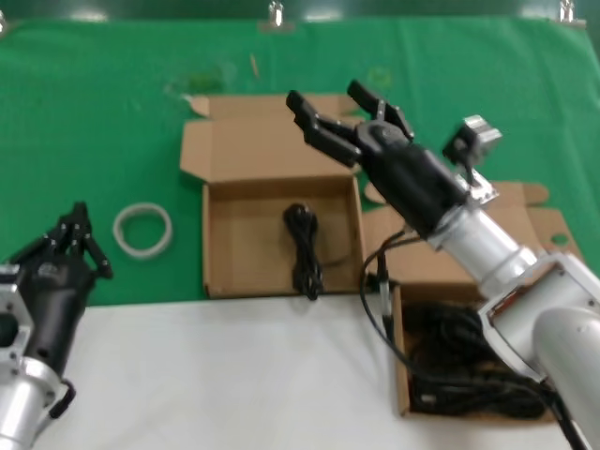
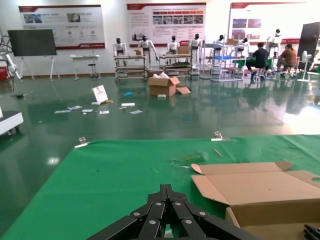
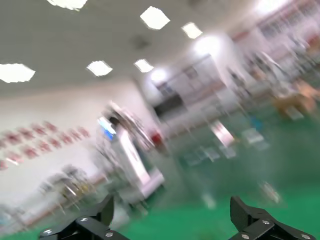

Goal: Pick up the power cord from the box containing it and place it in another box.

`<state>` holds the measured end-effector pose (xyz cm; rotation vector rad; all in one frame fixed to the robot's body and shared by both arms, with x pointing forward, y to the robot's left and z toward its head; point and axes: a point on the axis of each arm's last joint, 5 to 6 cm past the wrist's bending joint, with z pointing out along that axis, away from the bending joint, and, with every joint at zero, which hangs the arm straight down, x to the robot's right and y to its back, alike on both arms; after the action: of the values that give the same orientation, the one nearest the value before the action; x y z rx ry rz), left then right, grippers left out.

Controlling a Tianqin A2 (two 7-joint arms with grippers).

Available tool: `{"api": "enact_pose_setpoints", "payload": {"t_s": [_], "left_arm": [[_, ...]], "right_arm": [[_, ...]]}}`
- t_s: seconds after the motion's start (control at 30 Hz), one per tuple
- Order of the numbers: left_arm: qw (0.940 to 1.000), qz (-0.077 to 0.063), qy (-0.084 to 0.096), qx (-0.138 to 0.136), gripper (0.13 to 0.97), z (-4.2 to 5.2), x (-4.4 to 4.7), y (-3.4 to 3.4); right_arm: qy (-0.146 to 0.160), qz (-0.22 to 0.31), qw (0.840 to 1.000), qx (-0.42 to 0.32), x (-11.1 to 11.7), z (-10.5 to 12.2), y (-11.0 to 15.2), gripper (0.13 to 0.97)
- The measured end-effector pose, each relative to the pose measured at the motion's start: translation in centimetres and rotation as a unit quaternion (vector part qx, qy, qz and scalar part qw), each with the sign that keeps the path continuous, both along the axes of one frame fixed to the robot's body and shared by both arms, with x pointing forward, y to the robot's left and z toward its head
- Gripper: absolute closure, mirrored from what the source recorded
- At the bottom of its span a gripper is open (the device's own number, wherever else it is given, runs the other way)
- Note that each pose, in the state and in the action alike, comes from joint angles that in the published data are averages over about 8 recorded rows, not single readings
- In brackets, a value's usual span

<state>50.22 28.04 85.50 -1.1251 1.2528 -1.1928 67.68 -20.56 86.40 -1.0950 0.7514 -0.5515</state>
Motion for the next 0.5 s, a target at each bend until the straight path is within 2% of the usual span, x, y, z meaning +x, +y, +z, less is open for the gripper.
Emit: {"api": "enact_pose_setpoints", "payload": {"t_s": [0.13, 0.23, 0.33, 0.5], "left_arm": [[1.0000, 0.000, 0.000, 0.000, 0.957, 0.00, 0.00, 0.00], [1.0000, 0.000, 0.000, 0.000, 0.957, 0.00, 0.00, 0.00], [1.0000, 0.000, 0.000, 0.000, 0.957, 0.00, 0.00, 0.00], [1.0000, 0.000, 0.000, 0.000, 0.957, 0.00, 0.00, 0.00]], "right_arm": [[-0.103, 0.028, 0.994, 0.030, -2.4, 0.7, 0.3, 0.285], [-0.152, 0.038, 0.987, 0.045, -3.9, 1.0, 0.2, 0.264], [-0.169, 0.040, 0.984, 0.050, -4.5, 1.0, 0.1, 0.264], [-0.160, 0.039, 0.985, 0.044, -4.8, 0.8, 0.1, 0.264]]}}
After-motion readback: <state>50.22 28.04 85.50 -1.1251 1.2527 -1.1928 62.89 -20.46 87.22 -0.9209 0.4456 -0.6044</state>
